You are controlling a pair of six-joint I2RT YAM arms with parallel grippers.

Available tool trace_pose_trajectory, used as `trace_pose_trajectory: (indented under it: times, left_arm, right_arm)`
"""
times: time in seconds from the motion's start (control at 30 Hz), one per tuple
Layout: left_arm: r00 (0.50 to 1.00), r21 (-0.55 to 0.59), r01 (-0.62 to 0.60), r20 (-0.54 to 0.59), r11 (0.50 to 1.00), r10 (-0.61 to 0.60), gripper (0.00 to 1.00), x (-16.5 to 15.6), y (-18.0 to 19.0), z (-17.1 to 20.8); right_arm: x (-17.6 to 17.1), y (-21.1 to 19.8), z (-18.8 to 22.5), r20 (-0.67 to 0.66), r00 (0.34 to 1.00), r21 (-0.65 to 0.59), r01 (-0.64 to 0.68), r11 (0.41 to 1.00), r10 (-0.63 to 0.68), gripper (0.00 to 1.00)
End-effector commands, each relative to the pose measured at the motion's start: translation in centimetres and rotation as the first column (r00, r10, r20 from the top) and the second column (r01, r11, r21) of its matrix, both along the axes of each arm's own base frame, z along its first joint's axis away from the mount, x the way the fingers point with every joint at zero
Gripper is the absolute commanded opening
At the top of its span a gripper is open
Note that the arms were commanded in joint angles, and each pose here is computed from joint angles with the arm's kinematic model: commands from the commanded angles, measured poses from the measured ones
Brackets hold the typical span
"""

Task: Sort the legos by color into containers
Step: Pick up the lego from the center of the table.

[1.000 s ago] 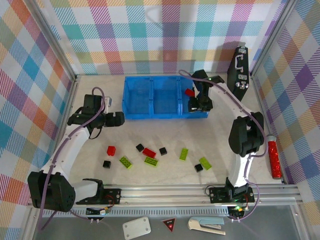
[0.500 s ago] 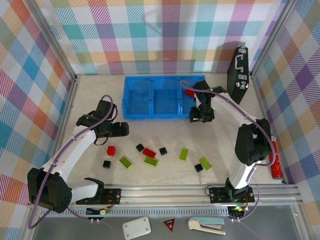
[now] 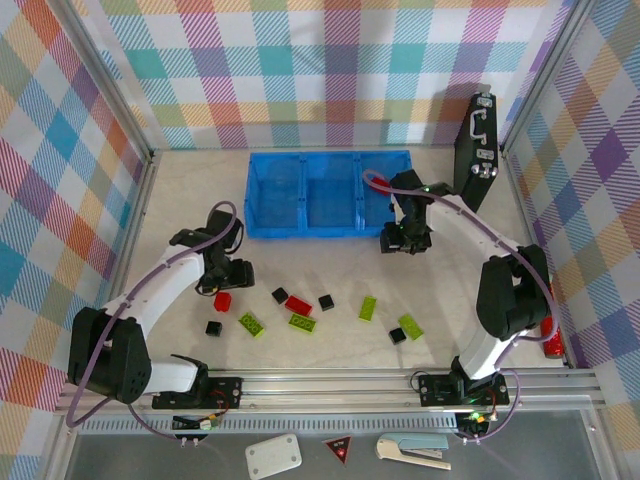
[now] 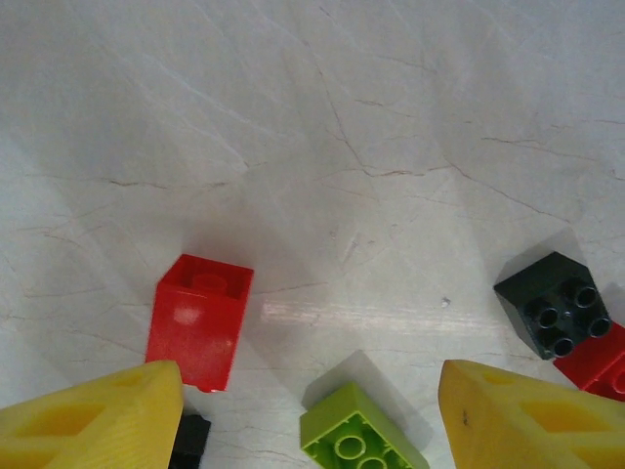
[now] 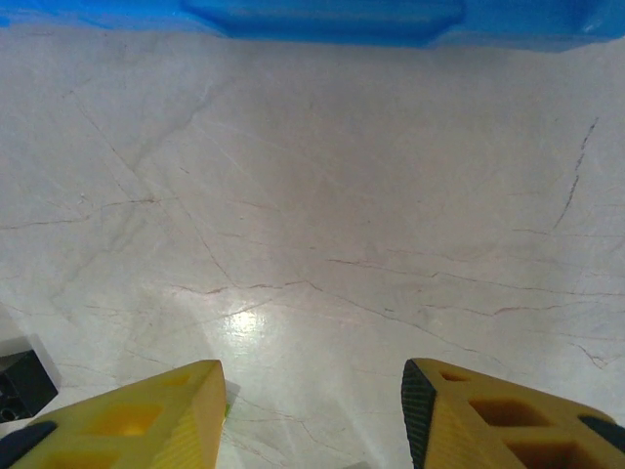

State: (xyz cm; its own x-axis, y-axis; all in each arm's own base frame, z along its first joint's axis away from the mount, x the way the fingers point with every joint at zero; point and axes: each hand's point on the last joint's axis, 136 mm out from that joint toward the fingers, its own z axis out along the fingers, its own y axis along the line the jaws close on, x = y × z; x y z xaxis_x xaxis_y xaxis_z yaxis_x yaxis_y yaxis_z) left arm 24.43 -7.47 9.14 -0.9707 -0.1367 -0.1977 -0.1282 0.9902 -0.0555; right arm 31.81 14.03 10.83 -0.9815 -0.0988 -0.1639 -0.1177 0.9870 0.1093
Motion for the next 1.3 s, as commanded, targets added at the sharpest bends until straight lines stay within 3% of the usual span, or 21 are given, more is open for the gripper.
trace_pose_trajectory:
  times: [0.0,0.17,0.47,0.97,1.27]
  left_arm:
    - [0.999,-0.011,-0.009,-0.047,1.0,0.008,0.69,-1.5,-1.4,-0.3]
    - [0.999,-0.019,-0.023,-0.043,1.0,0.022,0.64,-1.5,-4.5,-1.5]
    - [0.992,-0.021,-0.126,0.005,0.992,0.126,0.66,0.3,-9.1,-3.4]
    - [0.984,-0.036,-0.178,-0.006,0.983,0.178,0.64,1.4,-10.7,-5.3]
    - [0.983,-0.041,-0.183,-0.028,0.982,0.182,0.53,1.2,-10.9,-6.3]
  right_arm:
    - [-0.4,0.4,0.8,0.025,1.0,0.031,-0.006,1.0,0.005,0.52]
    - [-0.7,0.3,0.5,0.019,1.0,0.033,-0.004,0.999,0.004,0.52]
    - [-0.9,0.2,0.5,0.024,1.0,0.027,-0.01,1.0,0.009,0.52]
    - [-1.1,-0.2,1.0,0.037,0.999,0.011,-0.031,0.999,0.031,0.52]
    - [-1.3,-0.4,0.8,0.032,0.999,0.003,-0.035,0.999,0.035,0.52]
